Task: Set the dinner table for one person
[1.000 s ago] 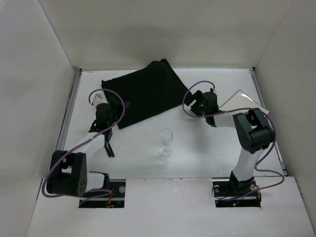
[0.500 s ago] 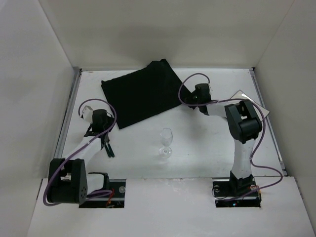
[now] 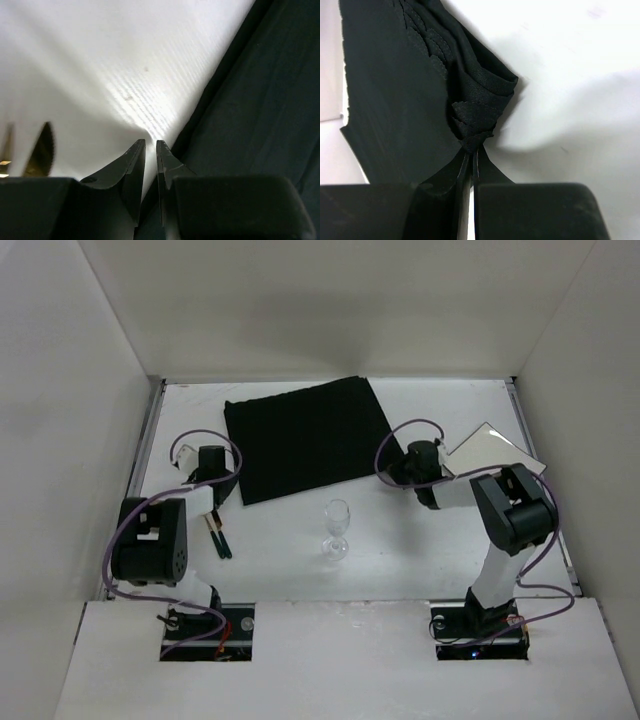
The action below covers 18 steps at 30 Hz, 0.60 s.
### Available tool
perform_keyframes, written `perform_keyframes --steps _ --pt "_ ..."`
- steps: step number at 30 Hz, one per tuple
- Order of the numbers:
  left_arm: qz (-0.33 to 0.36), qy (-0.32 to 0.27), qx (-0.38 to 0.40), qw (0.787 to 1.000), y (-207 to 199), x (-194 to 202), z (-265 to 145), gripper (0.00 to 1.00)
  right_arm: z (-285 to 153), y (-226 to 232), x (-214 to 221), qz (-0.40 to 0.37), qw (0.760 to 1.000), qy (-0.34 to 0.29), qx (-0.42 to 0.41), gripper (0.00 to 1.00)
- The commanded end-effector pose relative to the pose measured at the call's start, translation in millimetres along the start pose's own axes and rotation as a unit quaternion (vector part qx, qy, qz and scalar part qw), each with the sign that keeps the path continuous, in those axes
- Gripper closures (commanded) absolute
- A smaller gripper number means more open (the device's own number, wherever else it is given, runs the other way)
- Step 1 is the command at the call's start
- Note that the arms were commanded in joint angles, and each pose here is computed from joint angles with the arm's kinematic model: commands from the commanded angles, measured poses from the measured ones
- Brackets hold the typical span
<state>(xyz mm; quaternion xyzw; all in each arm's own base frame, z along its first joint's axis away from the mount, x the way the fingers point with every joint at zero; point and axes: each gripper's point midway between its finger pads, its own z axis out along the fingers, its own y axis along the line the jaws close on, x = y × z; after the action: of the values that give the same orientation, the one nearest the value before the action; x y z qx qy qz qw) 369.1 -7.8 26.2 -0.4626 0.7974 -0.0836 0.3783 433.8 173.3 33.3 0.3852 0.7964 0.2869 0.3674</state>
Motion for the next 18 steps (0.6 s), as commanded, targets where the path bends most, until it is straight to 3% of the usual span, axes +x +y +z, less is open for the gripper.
perform_keyframes --steps 1,12,18 --pt "0.007 -0.005 0.028 1.000 -32 -5 7 0.87 -15 17 -9 0.025 0.998 -0.035 -0.050 0.96" --pt "0.019 0.022 0.045 0.999 -77 7 50 0.88 -49 -12 14 0.028 0.997 -0.038 -0.057 0.95" --pt "0.021 0.016 0.055 0.998 -89 3 48 0.88 -62 -22 17 0.028 0.997 -0.043 -0.058 0.94"
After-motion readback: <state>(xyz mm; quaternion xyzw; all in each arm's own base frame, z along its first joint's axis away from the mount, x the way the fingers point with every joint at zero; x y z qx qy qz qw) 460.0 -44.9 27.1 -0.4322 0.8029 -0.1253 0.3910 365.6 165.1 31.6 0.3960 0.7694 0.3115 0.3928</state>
